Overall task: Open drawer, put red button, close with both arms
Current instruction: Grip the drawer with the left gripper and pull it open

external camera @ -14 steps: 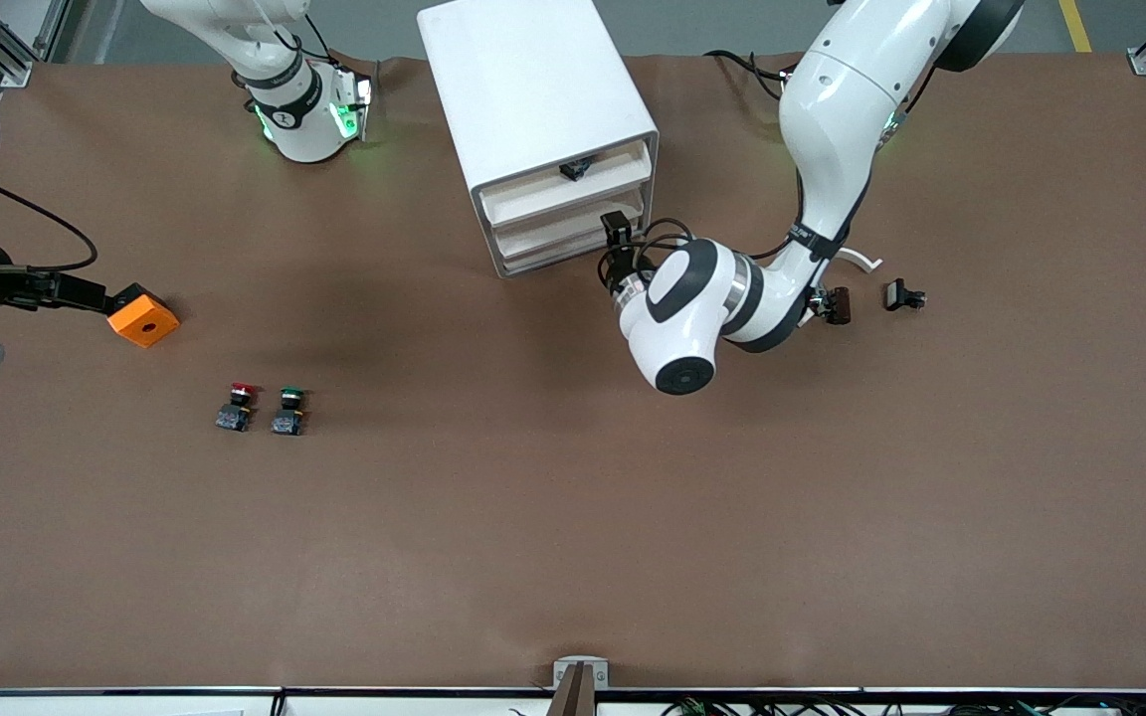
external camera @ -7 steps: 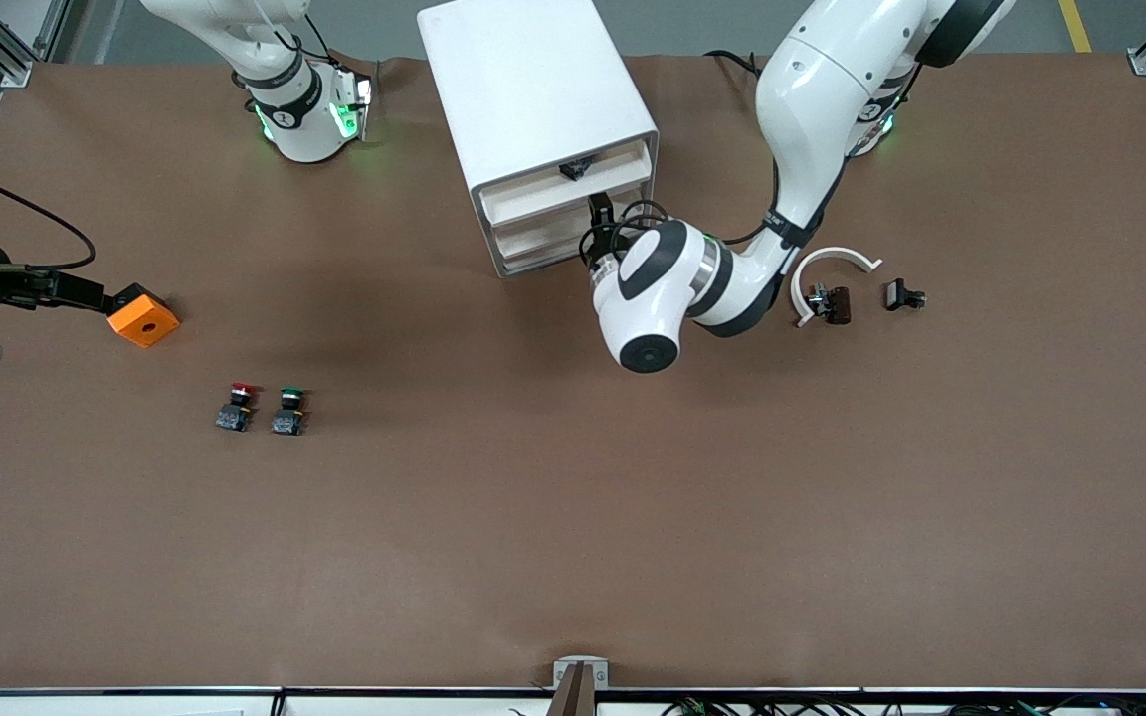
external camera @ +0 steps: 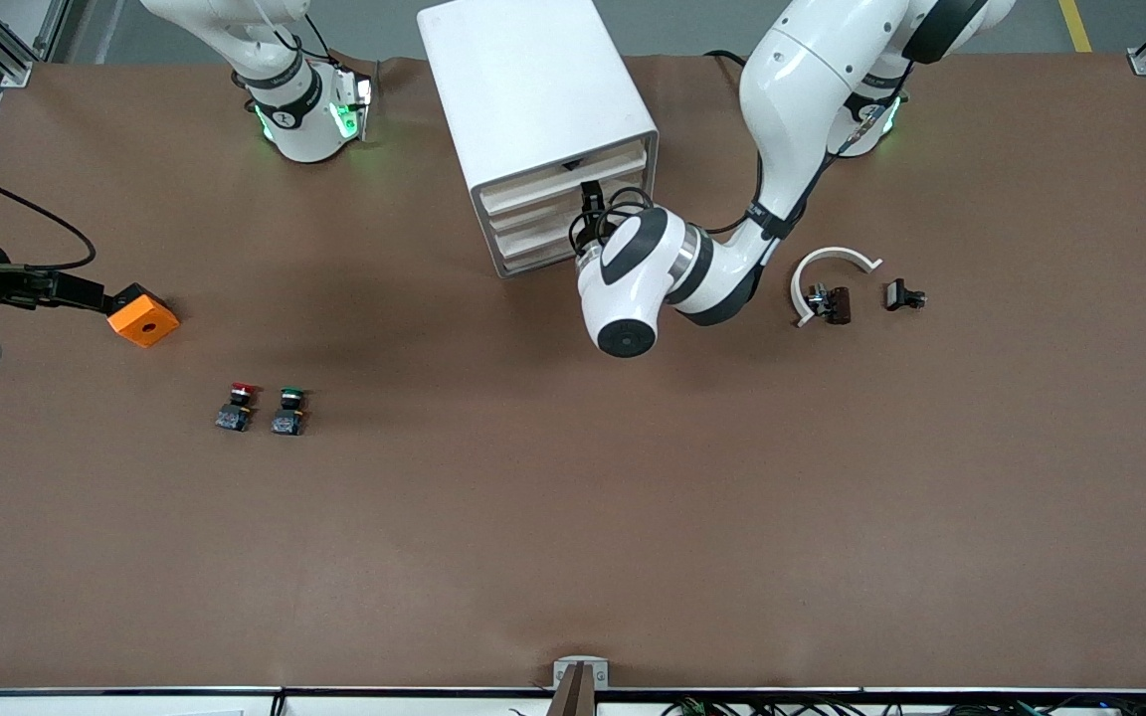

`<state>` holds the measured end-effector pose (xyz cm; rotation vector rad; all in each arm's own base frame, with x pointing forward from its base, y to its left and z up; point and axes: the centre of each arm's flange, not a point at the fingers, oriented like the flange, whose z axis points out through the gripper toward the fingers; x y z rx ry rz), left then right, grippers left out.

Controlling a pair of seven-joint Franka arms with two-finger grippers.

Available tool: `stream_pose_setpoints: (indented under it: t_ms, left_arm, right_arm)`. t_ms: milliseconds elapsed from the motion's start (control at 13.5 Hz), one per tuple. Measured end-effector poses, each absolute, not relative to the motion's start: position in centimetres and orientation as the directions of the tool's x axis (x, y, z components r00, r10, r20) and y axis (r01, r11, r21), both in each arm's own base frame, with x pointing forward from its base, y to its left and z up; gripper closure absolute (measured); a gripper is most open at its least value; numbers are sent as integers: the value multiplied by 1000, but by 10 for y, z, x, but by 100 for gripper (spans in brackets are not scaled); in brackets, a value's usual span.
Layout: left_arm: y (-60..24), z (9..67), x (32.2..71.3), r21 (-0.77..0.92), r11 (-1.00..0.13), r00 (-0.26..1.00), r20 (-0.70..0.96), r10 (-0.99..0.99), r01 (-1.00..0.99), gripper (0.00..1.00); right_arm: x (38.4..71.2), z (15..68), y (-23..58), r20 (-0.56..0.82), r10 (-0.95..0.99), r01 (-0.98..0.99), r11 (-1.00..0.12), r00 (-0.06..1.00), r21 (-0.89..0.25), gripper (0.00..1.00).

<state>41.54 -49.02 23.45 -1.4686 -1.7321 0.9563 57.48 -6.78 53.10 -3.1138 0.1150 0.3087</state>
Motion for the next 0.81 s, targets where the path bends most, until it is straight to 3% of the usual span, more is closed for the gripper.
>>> stream_pose_setpoints:
  t_ms: [222,591,813]
  left_arm:
    - [-495,234,410,-857,95,-139,28,990,506,30]
    - [-501,226,404,-865,104,-168,23,986,492,80]
    - [-499,226,406,-870,125,-188,38,981,477,86]
  right_arm:
    - [575,531,-68,-197,-73,-75,-997,978,-3,0]
    - [575,531,-68,-197,-73,-75,-997,978,-3,0]
    - [575,531,-68,-197,-73,-75,-997,978,-3,0]
